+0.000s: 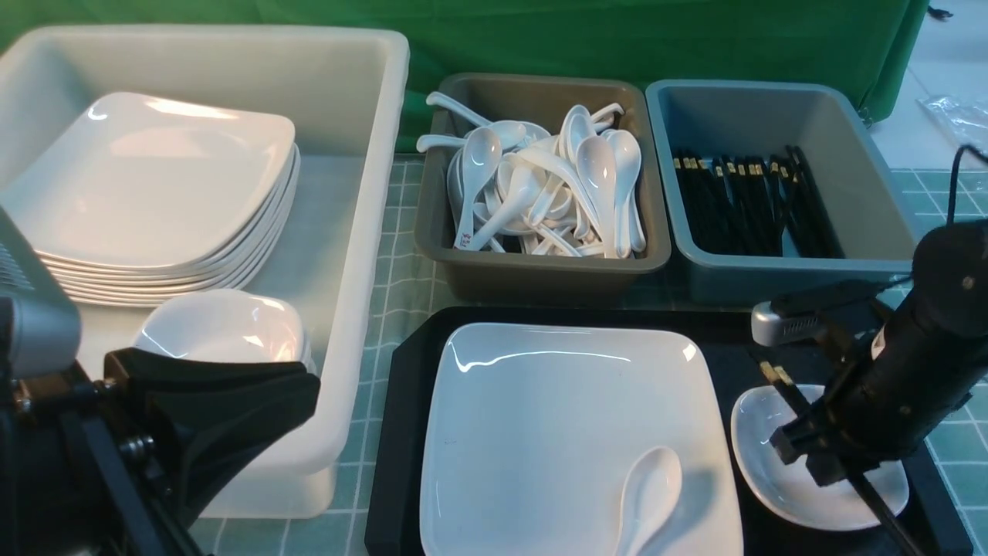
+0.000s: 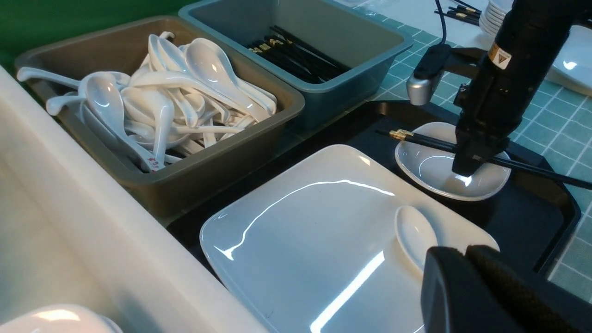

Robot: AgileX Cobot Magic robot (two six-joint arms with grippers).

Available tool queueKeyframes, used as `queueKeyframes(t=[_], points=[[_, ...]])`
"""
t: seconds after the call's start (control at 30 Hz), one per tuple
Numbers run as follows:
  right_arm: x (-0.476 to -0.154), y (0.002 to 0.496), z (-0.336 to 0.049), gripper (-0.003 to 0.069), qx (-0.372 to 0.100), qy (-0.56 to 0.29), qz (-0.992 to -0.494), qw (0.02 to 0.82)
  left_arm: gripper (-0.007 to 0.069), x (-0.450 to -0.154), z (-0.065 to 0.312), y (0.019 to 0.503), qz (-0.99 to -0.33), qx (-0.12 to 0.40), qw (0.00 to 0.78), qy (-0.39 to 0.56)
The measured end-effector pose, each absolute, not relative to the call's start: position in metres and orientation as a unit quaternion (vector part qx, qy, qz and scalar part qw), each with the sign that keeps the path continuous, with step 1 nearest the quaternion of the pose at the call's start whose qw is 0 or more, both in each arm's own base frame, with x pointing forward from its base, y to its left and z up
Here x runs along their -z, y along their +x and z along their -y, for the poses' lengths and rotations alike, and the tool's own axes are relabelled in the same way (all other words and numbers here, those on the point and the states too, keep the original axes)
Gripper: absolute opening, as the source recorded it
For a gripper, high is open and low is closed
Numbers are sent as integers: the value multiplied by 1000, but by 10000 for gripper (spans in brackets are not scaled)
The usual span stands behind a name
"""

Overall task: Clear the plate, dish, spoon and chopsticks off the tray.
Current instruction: Use the right arm to grab a pair of chopsticks from the plate, then use the right arm to put the chopsticks into the small storage box on the right

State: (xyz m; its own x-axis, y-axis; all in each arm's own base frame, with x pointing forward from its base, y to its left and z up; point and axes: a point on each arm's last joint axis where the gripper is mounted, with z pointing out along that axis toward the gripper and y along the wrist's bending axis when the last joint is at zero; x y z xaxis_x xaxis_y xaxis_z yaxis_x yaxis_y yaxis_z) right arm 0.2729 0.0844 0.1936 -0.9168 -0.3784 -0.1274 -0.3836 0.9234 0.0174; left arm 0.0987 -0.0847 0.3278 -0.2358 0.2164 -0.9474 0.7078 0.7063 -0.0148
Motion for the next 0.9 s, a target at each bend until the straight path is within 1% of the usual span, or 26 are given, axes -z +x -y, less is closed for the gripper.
queueKeyframes(t=[0.07,0.13,0.23,0.27,0.33,0.4,0.43,0.47,0.5,0.57,0.6,0.63,0.67,0.77,0.8,0.83,0.87,0.9], points=[[-227,271,-94,118,-29,-221,-969,110,17,-329,84,100,-748,227,545,302],[-254,277,-100,118,-38,-226,-959,167,17,-332,84,101,-743,226,557,294],[-289,304,-103,118,-49,-209,-940,267,17,-335,83,103,-736,223,573,284],[-294,308,-102,118,-50,-205,-937,278,17,-335,83,104,-735,223,575,282],[-311,341,-100,118,-63,-173,-921,343,17,-337,82,105,-730,221,584,277],[-317,370,-96,118,-67,-151,-911,379,17,-338,82,105,-727,220,590,274],[-317,394,-92,118,-67,-137,-905,398,17,-338,82,105,-727,220,591,273],[-317,397,-92,118,-68,-134,-904,400,17,-338,82,105,-727,220,591,273],[-313,420,-89,118,-68,-119,-902,410,17,-338,82,105,-727,220,591,273],[-300,452,-84,118,-71,-94,-903,412,17,-338,82,105,-728,221,589,274],[-299,465,-81,118,-74,-80,-901,420,17,-337,82,105,-729,221,587,276],[-291,476,-80,118,-76,-71,-903,418,17,-337,82,105,-730,222,585,277],[-291,480,-78,118,-76,-66,-901,422,17,-337,82,104,-730,222,584,278],[-276,499,-74,127,-78,-49,-905,416,17,-336,83,104,-732,223,580,280],[-272,501,-72,149,-78,-47,-907,411,17,-336,83,104,-732,222,579,281],[-270,502,-72,185,-78,-46,-911,403,17,-336,83,104,-732,221,580,282],[-270,501,-72,223,-78,-47,-914,396,17,-336,82,104,-732,219,580,284],[-269,499,-71,276,-78,-48,-917,387,17,-336,82,104,-732,218,580,285]])
